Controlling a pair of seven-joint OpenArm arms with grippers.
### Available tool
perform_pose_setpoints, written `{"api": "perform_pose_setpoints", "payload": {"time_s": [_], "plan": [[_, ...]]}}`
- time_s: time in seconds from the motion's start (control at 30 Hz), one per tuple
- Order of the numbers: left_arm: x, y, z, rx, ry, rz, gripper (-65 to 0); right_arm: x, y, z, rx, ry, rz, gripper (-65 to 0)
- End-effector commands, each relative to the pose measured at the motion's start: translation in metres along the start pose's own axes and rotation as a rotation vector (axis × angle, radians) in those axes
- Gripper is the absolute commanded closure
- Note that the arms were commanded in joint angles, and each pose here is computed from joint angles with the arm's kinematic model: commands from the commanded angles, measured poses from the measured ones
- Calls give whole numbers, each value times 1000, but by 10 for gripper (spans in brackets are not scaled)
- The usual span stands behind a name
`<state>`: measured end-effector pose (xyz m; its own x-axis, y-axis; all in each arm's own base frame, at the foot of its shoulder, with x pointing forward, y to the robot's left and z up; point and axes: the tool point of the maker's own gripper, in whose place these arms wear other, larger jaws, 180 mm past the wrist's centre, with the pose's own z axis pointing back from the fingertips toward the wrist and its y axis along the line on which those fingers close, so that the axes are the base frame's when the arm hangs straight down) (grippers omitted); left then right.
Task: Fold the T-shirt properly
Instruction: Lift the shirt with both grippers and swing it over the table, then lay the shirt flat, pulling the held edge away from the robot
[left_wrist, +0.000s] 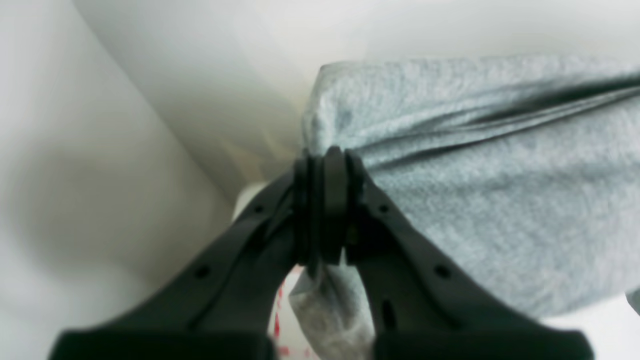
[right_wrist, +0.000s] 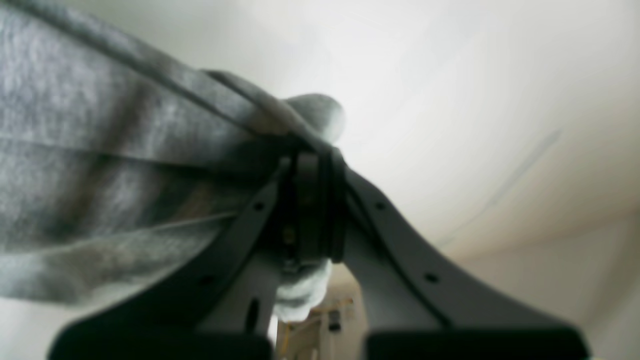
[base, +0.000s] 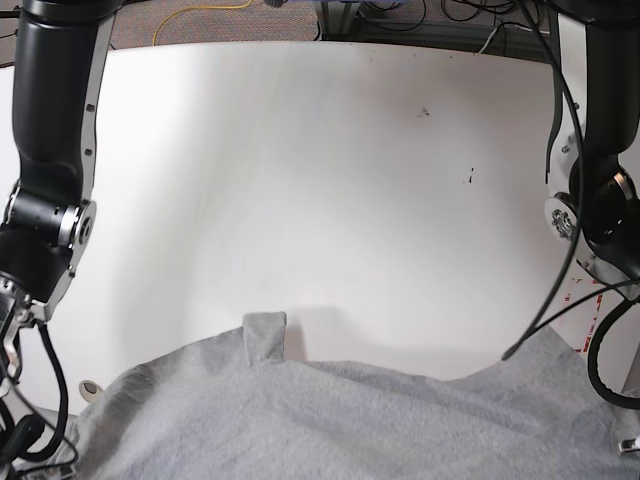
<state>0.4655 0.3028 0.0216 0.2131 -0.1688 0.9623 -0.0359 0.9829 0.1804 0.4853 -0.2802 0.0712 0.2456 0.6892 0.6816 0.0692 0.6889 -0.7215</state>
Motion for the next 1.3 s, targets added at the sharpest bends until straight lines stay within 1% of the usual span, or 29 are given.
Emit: {"api": "perform_pose_setpoints", "payload": {"time_s": [0.0,0.1,0.13,0.3,0.4,0.57,0.6,0.63,0.73,0.87,1.03,1.27], "plan": [[11,6,16,47,-65,-35,0,-27,-8,18,-72,33,9,-6],[-6,0,19,56,-45,-62,0,-46,9,25,-64,49,7,-6],[-20,-3,20,58,-22,-83,0,-58,22,29,-52,63,6,-6],[-69,-14,25,50,80,-164,0,-101,60,46,-14,124,-4,-6],[-102,-17,32,51,139,-191,0,-126,84,55,22,166,-17,-6],[-165,-21,46,38,264,-216,0,-184,128,70,110,292,-48,-6],[-175,-21,49,34,289,-219,0,-190,133,73,120,306,-56,-6],[-193,-20,53,28,330,-229,0,-204,145,77,142,337,-76,-6],[-226,-17,64,18,411,-247,0,-233,164,90,175,409,-119,-6],[-267,-12,83,18,512,-237,0,-262,178,106,197,483,-164,-6],[-310,-15,105,-4,627,-246,0,-295,203,129,246,576,-182,-6],[-348,-9,133,-1,739,-240,0,-326,239,161,336,674,-171,-6]]}}
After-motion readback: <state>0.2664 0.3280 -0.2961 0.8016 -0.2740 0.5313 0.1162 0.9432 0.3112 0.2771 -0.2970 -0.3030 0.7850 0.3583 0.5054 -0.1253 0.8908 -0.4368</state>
